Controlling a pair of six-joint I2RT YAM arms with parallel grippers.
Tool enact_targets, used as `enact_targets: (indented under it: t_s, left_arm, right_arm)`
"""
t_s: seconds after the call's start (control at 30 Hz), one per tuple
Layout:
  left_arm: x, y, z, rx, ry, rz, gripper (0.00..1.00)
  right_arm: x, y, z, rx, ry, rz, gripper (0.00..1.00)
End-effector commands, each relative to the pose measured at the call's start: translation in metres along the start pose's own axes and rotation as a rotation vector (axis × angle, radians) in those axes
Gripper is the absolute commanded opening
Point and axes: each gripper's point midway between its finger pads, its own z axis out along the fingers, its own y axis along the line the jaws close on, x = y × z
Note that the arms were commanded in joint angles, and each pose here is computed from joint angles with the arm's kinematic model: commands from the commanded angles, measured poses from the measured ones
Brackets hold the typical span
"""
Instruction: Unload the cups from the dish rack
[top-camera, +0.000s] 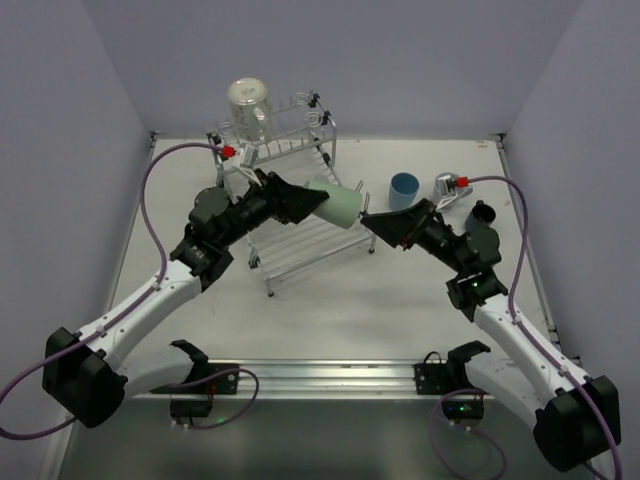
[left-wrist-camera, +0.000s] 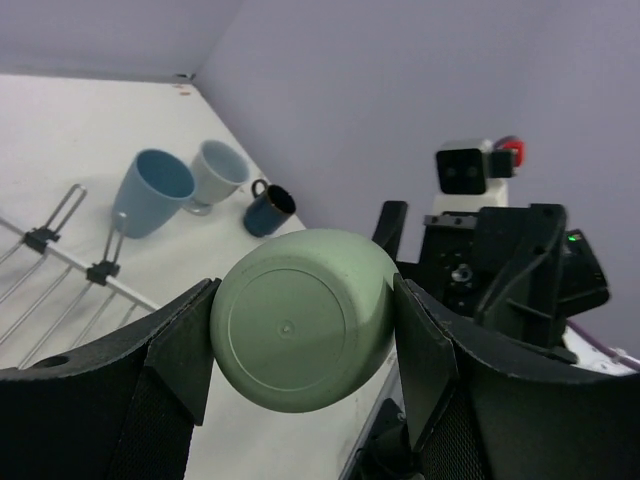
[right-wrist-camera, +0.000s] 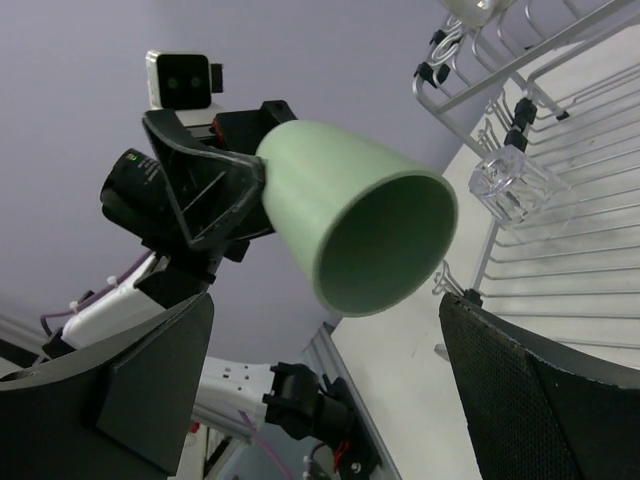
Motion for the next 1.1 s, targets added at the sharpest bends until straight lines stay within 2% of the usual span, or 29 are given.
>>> enact_targets:
  t_s: [0.0,0.17,0.3,0.33,0.4,0.43,0.53,0.57,0.6,0.63,0.67,0.73,0.77,0.8,0.87,0.9,0.93,0.97,1.03,1.07]
  left_arm:
    - [-0.024,-0.054,-0.004,0.228,-0.071,-0.006,0.32]
    - [-0.010,-0.056,0.001,0.243,-0.032,-0.015,0.32]
    - [0.003,-0.054,0.007,0.238,-0.007,-0.026,0.32]
    - [0.006,-0.053,0.008,0.237,-0.006,-0.025,0.32]
    - [0.005,-0.053,0.009,0.234,-0.010,-0.019,0.32]
    - [0.006,-0.053,0.010,0.231,-0.012,-0.017,0.32]
    - [0.007,-0.053,0.012,0.228,-0.008,-0.013,0.32]
    - [0.007,-0.052,0.012,0.224,-0.006,-0.008,0.36]
    - [0.009,-0.050,0.012,0.216,-0.001,-0.007,0.42]
    - [0.009,-0.050,0.011,0.209,0.000,-0.002,0.51]
    - [0.003,-0.052,0.012,0.205,-0.007,0.030,0.75]
    - [0.000,-0.042,0.008,0.116,0.007,0.057,0.96]
    - [-0.004,-0.037,0.006,0.074,0.006,0.118,1.00]
    - [-0.014,-0.029,-0.001,-0.030,0.011,0.136,1.00]
    - [-0.023,-0.012,-0.020,-0.182,0.038,0.226,1.00]
    - [-0.024,-0.008,-0.027,-0.216,0.051,0.255,1.00]
    - [-0.025,-0.003,-0.034,-0.247,0.068,0.312,1.00]
    - [-0.018,0.006,-0.045,-0.296,0.114,0.330,1.00]
    - [-0.020,0.014,-0.064,-0.347,0.112,0.389,1.00]
    - [-0.022,0.020,-0.076,-0.391,0.102,0.406,1.00]
  right_arm:
    - [-0.008,0.026,0.009,-0.090,0.004,0.000,0.97]
    - [-0.005,0.029,0.014,-0.116,0.016,0.002,0.94]
    - [-0.005,0.038,0.019,-0.159,0.033,0.002,0.78]
    - [-0.005,0.040,0.019,-0.169,0.037,0.006,0.62]
    - [-0.006,0.043,0.020,-0.178,0.033,0.001,0.54]
    - [-0.007,0.043,0.020,-0.175,0.028,-0.002,0.34]
    - [-0.008,0.042,0.020,-0.164,0.021,-0.014,0.15]
    - [-0.008,0.040,0.020,-0.148,0.019,-0.014,0.04]
    - [-0.011,0.038,0.020,-0.130,0.004,-0.018,0.00]
    - [-0.013,0.038,0.020,-0.119,-0.001,-0.057,0.00]
    - [-0.012,0.032,0.021,-0.059,0.024,-0.049,0.00]
    - [-0.021,0.023,0.021,0.038,0.021,-0.166,0.00]
    - [-0.027,0.018,0.019,0.146,0.055,-0.176,0.00]
    - [-0.040,0.006,0.018,0.239,0.042,-0.291,0.00]
    - [-0.056,-0.004,0.013,0.386,0.097,-0.346,0.00]
    - [-0.065,-0.011,0.011,0.441,0.129,-0.426,0.00]
    - [-0.078,-0.020,0.009,0.524,0.123,-0.468,0.00]
    - [-0.085,-0.027,0.011,0.599,0.178,-0.476,0.00]
    - [-0.110,-0.034,0.005,0.730,0.205,-0.565,0.00]
    - [-0.114,-0.056,0.009,0.804,0.235,-0.572,0.00]
